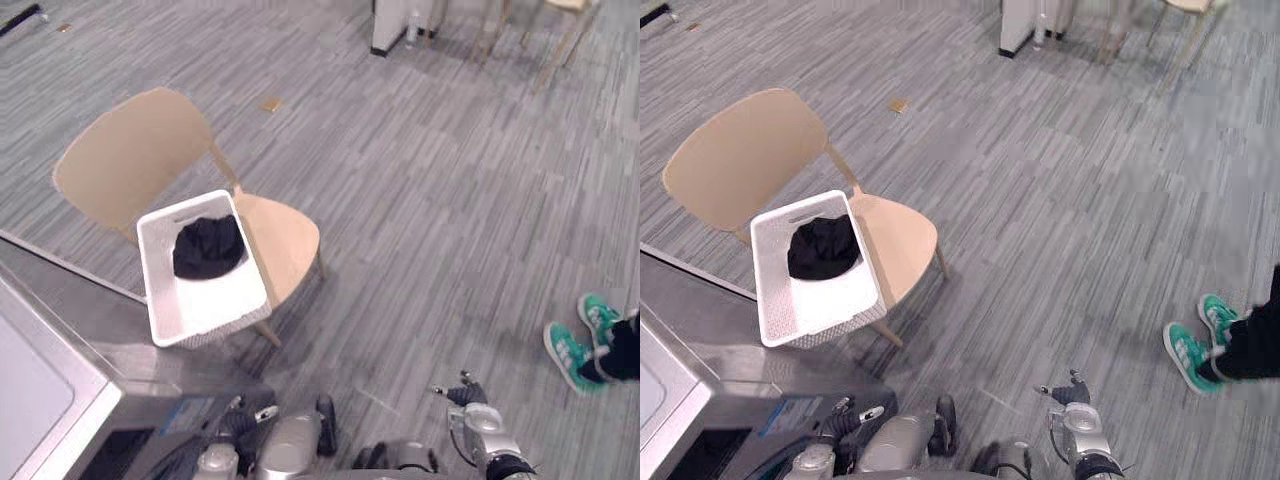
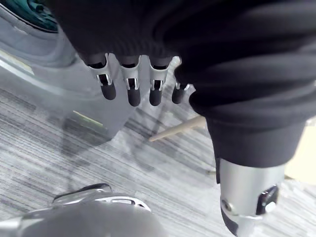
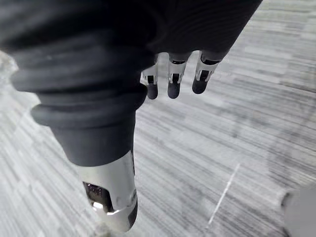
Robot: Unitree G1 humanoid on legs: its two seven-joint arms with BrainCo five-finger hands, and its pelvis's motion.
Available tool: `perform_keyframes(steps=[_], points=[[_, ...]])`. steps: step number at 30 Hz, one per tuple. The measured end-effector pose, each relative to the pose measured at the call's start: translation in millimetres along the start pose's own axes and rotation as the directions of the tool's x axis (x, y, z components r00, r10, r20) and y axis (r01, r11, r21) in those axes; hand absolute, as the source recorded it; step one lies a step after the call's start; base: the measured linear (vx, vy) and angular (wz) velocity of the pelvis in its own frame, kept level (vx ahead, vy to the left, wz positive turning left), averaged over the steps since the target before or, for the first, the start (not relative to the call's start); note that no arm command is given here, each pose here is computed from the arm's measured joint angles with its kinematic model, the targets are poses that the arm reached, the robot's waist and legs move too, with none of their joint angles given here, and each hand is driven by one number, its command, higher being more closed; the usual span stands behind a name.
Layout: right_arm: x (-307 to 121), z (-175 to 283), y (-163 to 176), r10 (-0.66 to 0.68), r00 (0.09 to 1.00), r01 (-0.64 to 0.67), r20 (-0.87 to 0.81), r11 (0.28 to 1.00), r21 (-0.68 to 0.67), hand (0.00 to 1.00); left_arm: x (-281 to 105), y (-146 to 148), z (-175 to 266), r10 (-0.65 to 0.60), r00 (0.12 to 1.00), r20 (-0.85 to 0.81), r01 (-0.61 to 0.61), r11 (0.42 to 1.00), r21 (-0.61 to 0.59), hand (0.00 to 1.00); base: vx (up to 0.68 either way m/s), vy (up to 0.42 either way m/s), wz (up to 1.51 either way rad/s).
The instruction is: Pick up the laundry basket with both hands and put the clothes into the washing machine.
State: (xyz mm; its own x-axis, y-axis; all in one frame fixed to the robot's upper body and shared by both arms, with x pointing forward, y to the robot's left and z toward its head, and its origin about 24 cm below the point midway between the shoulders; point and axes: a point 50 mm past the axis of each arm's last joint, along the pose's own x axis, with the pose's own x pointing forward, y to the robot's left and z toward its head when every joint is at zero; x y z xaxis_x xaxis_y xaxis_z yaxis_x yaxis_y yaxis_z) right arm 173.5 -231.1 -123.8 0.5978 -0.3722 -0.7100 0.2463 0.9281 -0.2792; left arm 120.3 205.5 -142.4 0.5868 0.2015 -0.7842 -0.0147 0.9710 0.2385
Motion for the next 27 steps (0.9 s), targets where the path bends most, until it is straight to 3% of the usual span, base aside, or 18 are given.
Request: perform_keyframes(steps=[6, 11, 17, 23, 27], points=[[-1, 5, 1, -0.001, 0.999, 0.0, 0.037, 0.999, 0.033, 0.0, 4, -11, 15, -0.019, 0.999, 0.039, 0.02, 1.0, -0.022, 0.0, 0.35, -0.274, 1.36], [-7, -9, -6, -0.045, 0.999, 0.044, 0.004, 0.99, 0.131, 0.0, 4, -35, 22, -0.045, 0.998, 0.044, 0.049, 0.995, -0.086, 0.0, 0.29, -0.419, 1.41], [-7, -2, -12, -0.074, 0.997, 0.066, 0.03, 0.973, 0.221, 0.0, 5, -41, 29, -0.065, 0.996, 0.066, 0.07, 0.994, -0.078, 0.0, 0.12, -0.175, 1.56], [-5, 6, -2, -0.055, 0.998, 0.045, 0.029, 0.963, 0.265, 0.0, 6, -17, 18, -0.024, 0.999, 0.037, 0.025, 0.999, -0.02, 0.0, 0.07, 0.073, 0.61], [-2, 28, -8, -0.07, 0.991, 0.044, 0.112, 0.975, 0.217, 0.0, 6, -9, 11, -0.007, 1.0, 0.011, 0.007, 1.0, -0.014, 0.0, -0.02, 0.089, 0.02]])
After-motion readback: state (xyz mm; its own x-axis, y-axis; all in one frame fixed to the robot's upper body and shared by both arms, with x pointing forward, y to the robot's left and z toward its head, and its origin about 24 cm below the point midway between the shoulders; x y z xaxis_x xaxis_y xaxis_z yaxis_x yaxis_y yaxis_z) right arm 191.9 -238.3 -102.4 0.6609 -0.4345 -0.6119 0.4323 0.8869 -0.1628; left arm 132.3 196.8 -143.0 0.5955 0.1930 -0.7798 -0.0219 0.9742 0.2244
